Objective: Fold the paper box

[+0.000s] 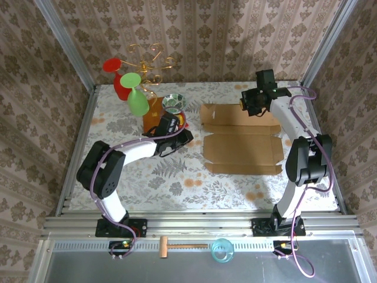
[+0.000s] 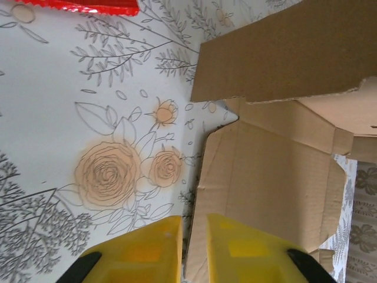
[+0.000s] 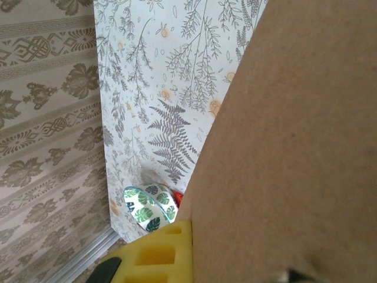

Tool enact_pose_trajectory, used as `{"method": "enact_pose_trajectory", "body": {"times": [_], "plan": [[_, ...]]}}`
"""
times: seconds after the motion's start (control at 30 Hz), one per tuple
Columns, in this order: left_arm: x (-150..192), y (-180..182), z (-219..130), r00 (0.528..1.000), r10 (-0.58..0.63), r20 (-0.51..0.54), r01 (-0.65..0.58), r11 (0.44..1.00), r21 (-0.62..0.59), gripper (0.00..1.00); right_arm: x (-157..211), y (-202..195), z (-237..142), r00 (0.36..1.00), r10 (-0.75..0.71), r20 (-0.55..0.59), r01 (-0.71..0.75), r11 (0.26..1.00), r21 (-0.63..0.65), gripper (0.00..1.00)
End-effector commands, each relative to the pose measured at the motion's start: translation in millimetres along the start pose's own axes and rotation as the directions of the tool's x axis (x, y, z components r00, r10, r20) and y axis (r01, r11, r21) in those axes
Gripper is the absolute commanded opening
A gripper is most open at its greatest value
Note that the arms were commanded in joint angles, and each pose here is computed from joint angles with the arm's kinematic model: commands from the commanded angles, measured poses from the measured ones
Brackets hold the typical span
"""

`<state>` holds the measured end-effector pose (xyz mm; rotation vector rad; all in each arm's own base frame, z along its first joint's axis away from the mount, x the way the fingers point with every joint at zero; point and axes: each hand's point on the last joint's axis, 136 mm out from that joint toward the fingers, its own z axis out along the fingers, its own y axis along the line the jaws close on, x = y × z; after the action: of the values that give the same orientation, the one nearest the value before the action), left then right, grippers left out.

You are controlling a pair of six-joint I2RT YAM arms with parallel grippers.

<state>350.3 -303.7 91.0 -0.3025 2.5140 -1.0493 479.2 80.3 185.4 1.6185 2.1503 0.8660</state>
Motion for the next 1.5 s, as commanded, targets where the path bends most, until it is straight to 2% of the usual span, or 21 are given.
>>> {"method": "enact_pose_trajectory", "body": {"times": [0.0,0.1,0.13,0.2,0.27,0.3,0.47,0.67,0.87,1.0,1.17,1.3,1.47], "plan": [[-14.1,-39.0,-3.4,0.999,-0.018,0.050,0.012,0.995,0.103,0.20,-2.6,-6.2,7.1,1.000,-0.017,-0.022,0.018,0.999,0.030,0.00],[-11.3,-74.4,-8.5,0.998,-0.049,0.044,0.041,0.985,0.167,0.21,-4.6,-8.0,8.0,1.000,-0.015,-0.018,0.016,0.999,0.032,0.00],[-5.7,-81.1,-7.5,0.998,-0.056,0.024,0.051,0.985,0.162,0.26,-4.5,-8.0,8.5,1.000,-0.013,-0.020,0.014,0.999,0.032,0.00],[6.2,-87.9,-4.3,0.996,-0.085,-0.020,0.087,0.988,0.128,0.44,-5.1,-7.0,8.3,1.000,-0.009,-0.020,0.009,1.000,0.029,0.00],[11.9,-89.9,0.4,0.993,-0.114,-0.034,0.118,0.986,0.117,0.53,-5.2,-7.0,8.9,1.000,-0.003,-0.020,0.004,1.000,0.029,0.00],[11.1,-91.3,4.7,0.992,-0.124,-0.034,0.127,0.984,0.123,0.54,-4.8,-6.3,8.1,1.000,-0.002,-0.022,0.002,1.000,0.025,0.00],[1.7,-95.4,32.0,0.993,-0.118,-0.008,0.118,0.982,0.147,0.51,-3.7,-5.7,5.1,1.000,0.001,-0.025,-0.001,1.000,0.019,0.00],[-14.1,-66.0,60.7,0.993,-0.091,0.072,0.084,0.992,0.095,0.49,-3.2,-10.3,6.5,0.999,0.004,-0.034,-0.004,1.000,0.026,0.00],[-35.4,-42.6,63.0,0.986,-0.038,0.160,0.033,0.999,0.031,0.52,-3.9,-13.0,6.2,0.999,0.003,-0.042,-0.002,0.999,0.035,0.00],[-39.7,-18.9,62.0,0.980,-0.064,0.187,0.071,0.997,-0.031,0.53,-3.3,-13.2,7.1,0.999,0.005,-0.049,-0.003,0.999,0.036,0.00],[-44.4,-6.2,54.8,0.975,-0.091,0.203,0.106,0.992,-0.067,0.51,-2.8,-12.9,5.6,0.999,0.005,-0.050,-0.004,0.999,0.034,0.00],[-44.7,-12.7,38.4,0.971,-0.119,0.206,0.133,0.990,-0.056,0.47,-3.0,-14.0,5.8,0.999,0.007,-0.048,-0.005,0.999,0.037,0.00],[-19.5,-74.2,15.2,0.994,-0.049,0.093,0.038,0.992,0.124,0.38,-3.1,-16.5,8.5,0.999,0.018,-0.049,-0.016,0.999,0.039,0.00]]}}
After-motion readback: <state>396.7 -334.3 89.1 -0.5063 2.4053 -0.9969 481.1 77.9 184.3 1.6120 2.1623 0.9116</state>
